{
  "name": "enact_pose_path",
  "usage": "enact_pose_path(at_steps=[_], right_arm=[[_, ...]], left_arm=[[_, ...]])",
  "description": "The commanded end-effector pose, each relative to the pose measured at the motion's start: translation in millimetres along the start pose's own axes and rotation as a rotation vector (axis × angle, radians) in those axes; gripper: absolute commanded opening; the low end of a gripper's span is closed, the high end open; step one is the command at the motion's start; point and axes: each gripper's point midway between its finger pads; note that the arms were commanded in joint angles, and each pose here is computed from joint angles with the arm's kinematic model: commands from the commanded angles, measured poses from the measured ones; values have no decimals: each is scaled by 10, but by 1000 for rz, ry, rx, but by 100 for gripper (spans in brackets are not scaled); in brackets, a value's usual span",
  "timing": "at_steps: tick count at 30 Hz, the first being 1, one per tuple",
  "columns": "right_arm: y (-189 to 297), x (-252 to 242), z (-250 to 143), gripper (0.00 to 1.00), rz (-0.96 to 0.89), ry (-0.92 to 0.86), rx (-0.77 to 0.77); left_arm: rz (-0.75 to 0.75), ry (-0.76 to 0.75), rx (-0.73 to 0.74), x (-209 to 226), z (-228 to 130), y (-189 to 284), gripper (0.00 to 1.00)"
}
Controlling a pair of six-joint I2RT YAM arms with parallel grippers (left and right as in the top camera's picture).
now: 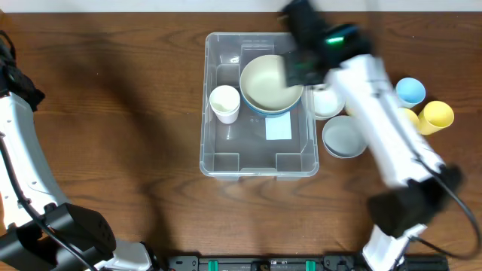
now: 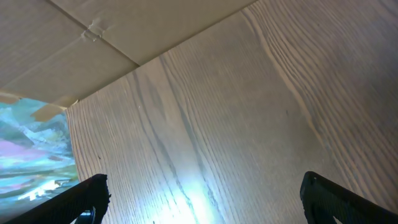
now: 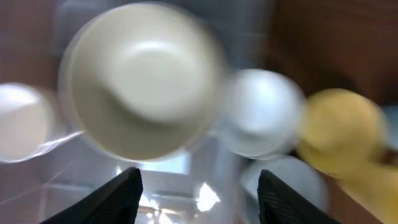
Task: Pack container
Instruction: 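Release the white cup and move the right gripper over the yellow cups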
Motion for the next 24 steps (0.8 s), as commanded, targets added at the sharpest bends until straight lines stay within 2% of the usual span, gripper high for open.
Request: enact_pose_path(at_steps=[1,7,11,17,24], right_arm=[[309,-713,-91,61,-89,-178,-27],[328,-1777,-626,61,-199,-413,101],[316,-2294,-975,62,-246,-549,158],[234,-2799,-1504,62,-268,-727,230],[-87,-2996,-1908,63,-187,-837,259]], left_arm=[[21,-6,-7,26,19,-26,98],[21,-7,-7,26,18,-26,98],[21,-6,-7,26,19,-26,98],[21,-6,-7,26,19,-26,98],[21,-6,-7,26,19,-26,98]])
Point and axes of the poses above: each gripper's point midway between its finger pads, its own y axis back along the fingers, its own x axis along the line the jaws close on, z = x × y, and after that the axes turned 15 degrees about y, right-handed
